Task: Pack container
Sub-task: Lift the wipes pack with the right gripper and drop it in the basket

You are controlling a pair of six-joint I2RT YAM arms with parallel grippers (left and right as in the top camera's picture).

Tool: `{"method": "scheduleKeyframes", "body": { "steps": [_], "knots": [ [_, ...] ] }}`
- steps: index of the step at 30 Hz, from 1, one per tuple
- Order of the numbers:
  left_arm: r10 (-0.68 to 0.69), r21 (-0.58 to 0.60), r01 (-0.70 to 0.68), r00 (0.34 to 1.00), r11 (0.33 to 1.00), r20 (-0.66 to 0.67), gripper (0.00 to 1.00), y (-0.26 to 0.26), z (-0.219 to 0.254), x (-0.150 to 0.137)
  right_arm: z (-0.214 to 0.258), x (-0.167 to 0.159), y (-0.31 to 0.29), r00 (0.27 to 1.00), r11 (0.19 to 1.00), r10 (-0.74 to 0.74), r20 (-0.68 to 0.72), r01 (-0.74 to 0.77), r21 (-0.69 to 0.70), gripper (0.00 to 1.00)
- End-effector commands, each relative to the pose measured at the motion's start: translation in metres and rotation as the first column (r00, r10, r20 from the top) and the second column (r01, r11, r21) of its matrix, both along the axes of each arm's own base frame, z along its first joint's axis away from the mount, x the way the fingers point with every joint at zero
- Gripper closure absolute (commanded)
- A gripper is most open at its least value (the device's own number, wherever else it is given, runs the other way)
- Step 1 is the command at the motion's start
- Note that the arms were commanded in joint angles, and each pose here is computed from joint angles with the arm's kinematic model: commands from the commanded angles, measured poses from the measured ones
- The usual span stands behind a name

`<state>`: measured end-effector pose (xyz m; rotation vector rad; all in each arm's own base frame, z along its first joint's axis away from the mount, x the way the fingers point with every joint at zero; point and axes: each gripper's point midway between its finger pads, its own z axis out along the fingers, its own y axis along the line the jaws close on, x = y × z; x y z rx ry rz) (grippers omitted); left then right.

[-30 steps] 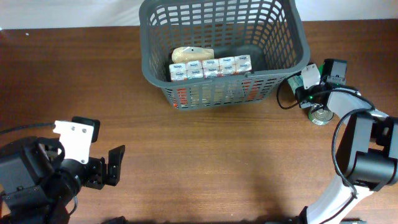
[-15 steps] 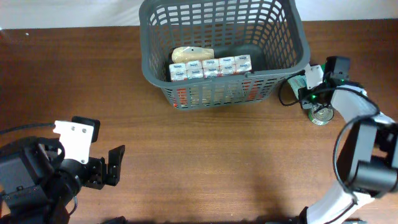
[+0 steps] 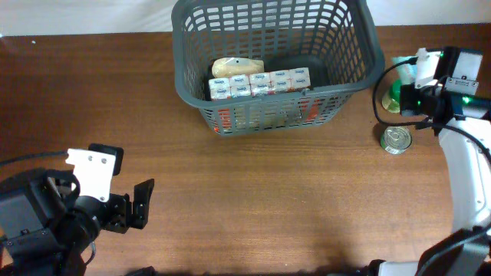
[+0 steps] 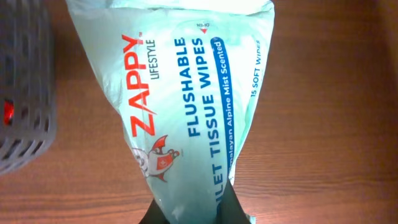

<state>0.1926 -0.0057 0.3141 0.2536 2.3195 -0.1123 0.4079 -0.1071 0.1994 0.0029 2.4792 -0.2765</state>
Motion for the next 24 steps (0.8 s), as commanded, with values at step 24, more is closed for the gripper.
{"method": "scheduleKeyframes", "body": {
  "steps": [24],
  "knots": [
    [0.007,-0.003,-0.007,1.000,1.000,-0.004,0.01,0.001,-0.001,0.000,0.135,0.074,0.155,0.902,0.962,0.143,0.408,-0.224,0.158,0.97]
  ]
}}
